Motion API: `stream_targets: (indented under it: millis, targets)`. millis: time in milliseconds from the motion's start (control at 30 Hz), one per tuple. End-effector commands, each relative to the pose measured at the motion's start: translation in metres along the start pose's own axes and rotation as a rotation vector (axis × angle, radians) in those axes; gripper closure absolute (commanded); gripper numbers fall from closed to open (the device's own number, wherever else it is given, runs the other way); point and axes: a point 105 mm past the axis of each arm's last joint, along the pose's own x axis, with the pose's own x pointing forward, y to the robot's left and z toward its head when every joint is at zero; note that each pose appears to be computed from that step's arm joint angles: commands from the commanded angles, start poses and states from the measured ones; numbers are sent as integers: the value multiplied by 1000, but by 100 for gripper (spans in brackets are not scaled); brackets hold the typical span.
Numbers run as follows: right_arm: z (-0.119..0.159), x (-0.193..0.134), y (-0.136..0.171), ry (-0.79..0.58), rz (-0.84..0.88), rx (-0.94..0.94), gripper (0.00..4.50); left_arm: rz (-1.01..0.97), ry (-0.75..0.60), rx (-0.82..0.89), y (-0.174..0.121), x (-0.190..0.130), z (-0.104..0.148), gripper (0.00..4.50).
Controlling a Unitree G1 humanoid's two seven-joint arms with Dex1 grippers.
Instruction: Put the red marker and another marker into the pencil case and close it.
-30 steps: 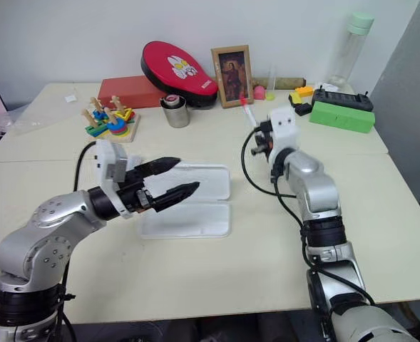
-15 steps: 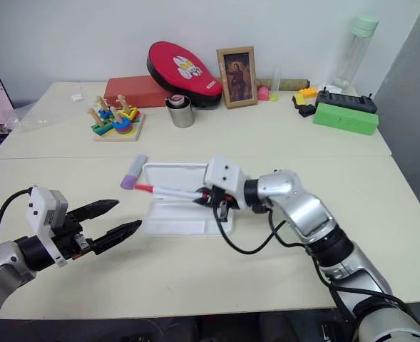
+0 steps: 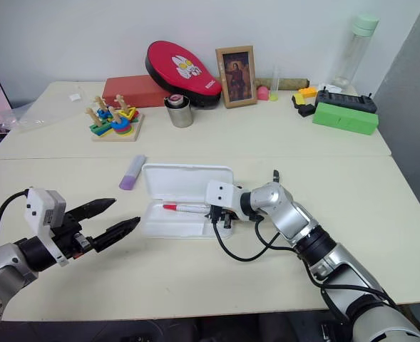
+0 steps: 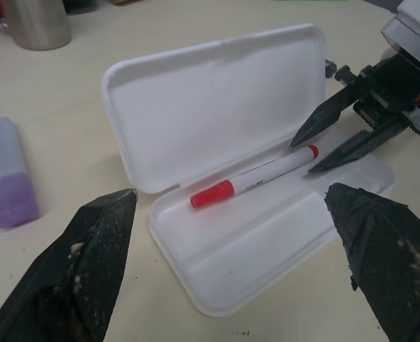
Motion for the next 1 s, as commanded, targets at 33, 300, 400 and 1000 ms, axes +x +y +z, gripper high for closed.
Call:
stream_targets:
  millis: [33, 300, 400, 1000]
  targets:
    - [34, -14, -6, -127, 1, -22, 193, 152, -118, -8, 28, -5, 25, 0]
    - [102, -53, -27, -467, -36, 85, 1, 423, -57, -31, 84, 7, 19, 0]
    - [118, -66, -39, -528, -80, 89, 1, 432, 10, -49, 93, 20, 5, 0]
    - [140, -87, -57, -555, -237, 66, 0, 450, 275, -94, 118, 76, -44, 91]
